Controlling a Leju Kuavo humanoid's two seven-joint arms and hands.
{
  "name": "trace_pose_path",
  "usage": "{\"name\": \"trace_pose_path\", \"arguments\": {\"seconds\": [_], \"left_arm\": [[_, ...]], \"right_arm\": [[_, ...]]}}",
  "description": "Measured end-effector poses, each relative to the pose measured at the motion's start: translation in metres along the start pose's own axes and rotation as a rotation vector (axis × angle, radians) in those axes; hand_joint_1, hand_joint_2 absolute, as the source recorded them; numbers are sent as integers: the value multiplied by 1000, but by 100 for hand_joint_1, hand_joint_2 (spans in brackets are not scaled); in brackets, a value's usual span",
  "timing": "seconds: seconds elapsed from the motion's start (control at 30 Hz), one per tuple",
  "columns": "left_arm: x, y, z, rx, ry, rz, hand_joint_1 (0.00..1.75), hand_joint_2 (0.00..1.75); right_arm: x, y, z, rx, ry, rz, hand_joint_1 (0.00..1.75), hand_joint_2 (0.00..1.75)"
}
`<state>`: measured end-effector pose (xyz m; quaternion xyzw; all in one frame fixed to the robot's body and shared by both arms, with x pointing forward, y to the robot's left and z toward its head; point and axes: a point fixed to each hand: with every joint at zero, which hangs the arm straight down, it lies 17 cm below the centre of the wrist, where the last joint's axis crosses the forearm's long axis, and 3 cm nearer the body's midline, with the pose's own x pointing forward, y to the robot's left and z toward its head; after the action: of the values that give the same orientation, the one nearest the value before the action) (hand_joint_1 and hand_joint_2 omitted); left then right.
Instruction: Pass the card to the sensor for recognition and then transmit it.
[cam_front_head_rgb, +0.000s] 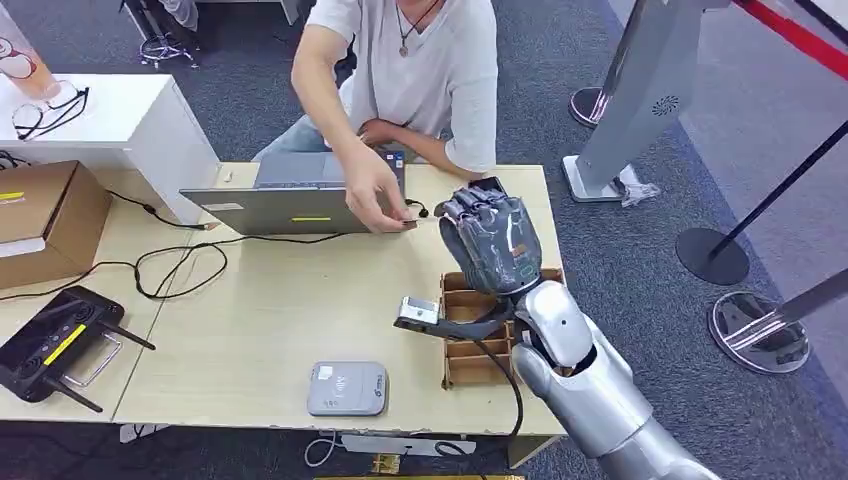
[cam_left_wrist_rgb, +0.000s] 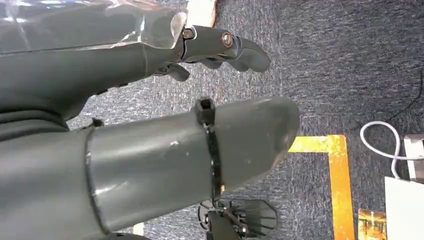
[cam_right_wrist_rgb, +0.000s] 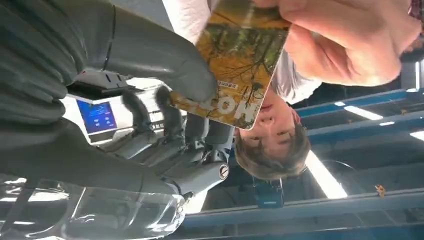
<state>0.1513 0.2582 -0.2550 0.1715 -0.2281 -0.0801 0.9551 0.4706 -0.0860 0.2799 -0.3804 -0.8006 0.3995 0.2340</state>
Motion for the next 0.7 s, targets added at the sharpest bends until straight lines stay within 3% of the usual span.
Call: {"name": "trace_pose_path", "arguments": {"seconds": [0.47, 0.7], "left_arm": [[0, -1, 0, -4, 1, -2, 0, 0], [0, -1, 0, -3, 1, -3, 0, 0]], "right_arm": [[-1, 2, 1, 11, 7, -5, 175, 175], [3, 5, 1, 30, 1, -88, 175, 175]]}}
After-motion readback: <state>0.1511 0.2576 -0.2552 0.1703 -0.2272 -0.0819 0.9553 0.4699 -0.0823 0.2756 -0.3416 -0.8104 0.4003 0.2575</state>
